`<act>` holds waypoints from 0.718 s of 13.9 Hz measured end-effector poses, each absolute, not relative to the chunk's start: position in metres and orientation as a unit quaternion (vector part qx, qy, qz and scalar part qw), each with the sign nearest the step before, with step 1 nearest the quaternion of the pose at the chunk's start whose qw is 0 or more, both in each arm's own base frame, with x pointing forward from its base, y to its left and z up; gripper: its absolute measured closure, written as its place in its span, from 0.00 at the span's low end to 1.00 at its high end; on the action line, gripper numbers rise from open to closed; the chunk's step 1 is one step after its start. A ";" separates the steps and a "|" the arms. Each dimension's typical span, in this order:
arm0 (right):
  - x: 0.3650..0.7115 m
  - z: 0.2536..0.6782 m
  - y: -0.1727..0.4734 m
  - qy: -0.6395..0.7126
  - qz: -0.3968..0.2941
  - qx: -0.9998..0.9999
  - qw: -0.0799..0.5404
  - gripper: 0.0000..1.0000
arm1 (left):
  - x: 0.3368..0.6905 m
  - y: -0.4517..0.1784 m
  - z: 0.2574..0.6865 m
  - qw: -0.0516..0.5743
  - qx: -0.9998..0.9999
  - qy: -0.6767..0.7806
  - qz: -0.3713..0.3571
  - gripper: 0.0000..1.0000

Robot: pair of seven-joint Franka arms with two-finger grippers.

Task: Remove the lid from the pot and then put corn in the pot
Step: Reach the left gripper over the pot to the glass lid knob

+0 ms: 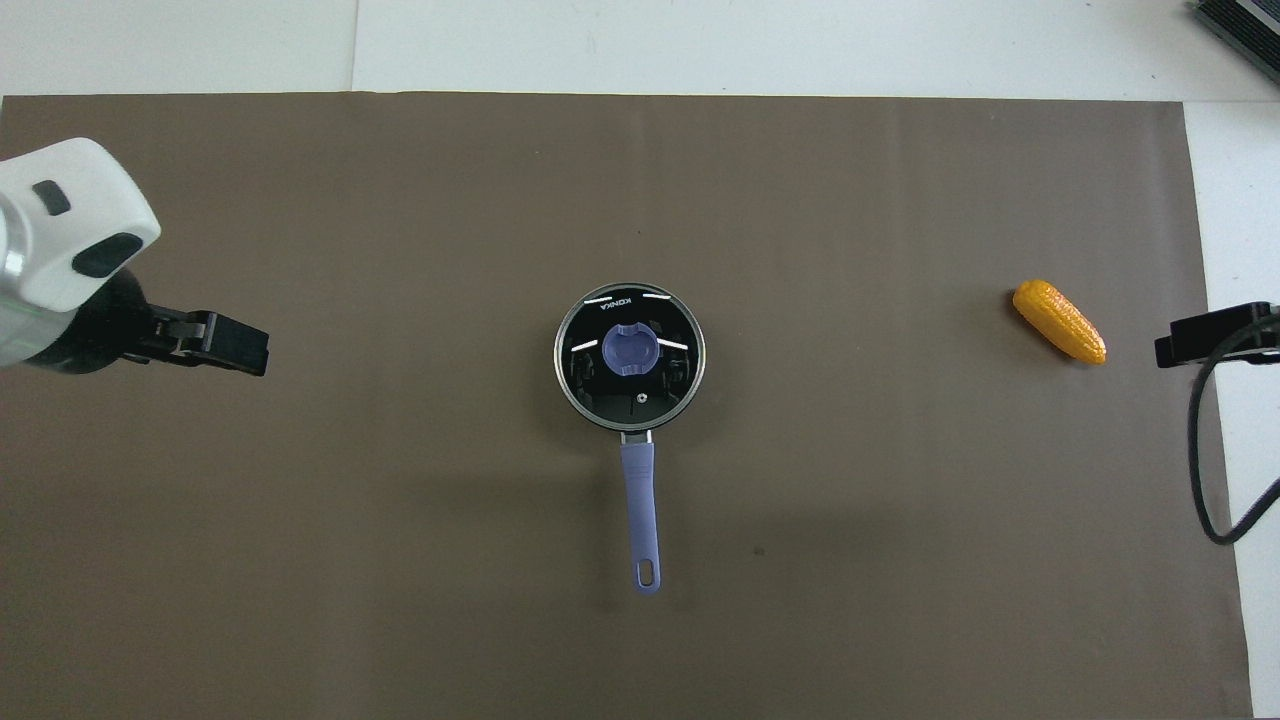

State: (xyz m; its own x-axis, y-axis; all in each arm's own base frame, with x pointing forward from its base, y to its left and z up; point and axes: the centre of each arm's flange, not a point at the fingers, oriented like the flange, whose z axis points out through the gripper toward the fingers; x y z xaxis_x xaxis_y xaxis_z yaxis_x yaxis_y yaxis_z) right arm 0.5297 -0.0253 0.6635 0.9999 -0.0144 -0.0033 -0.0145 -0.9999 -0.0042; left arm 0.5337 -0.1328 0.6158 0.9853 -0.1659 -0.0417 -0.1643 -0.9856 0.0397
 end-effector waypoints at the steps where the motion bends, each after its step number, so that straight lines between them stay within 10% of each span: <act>1: 0.530 0.663 -0.025 0.007 0.002 -1.000 0.002 0.00 | 0.533 -0.152 0.612 0.018 0.997 -0.077 -0.019 0.00; 10: 0.530 0.663 -0.025 0.007 0.002 -1.000 0.002 0.00 | 0.536 -0.305 0.531 0.016 1.000 -0.021 -0.008 0.00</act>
State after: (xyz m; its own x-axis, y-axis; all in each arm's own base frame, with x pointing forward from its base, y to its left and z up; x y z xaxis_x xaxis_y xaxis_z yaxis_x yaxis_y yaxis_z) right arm 0.5297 -0.0253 0.6635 0.9999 -0.0145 -0.0033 -0.0145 -0.9999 -0.0042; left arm 0.5357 -0.3049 0.5307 0.9990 -0.0417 -0.0149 -0.0412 -0.9986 0.0329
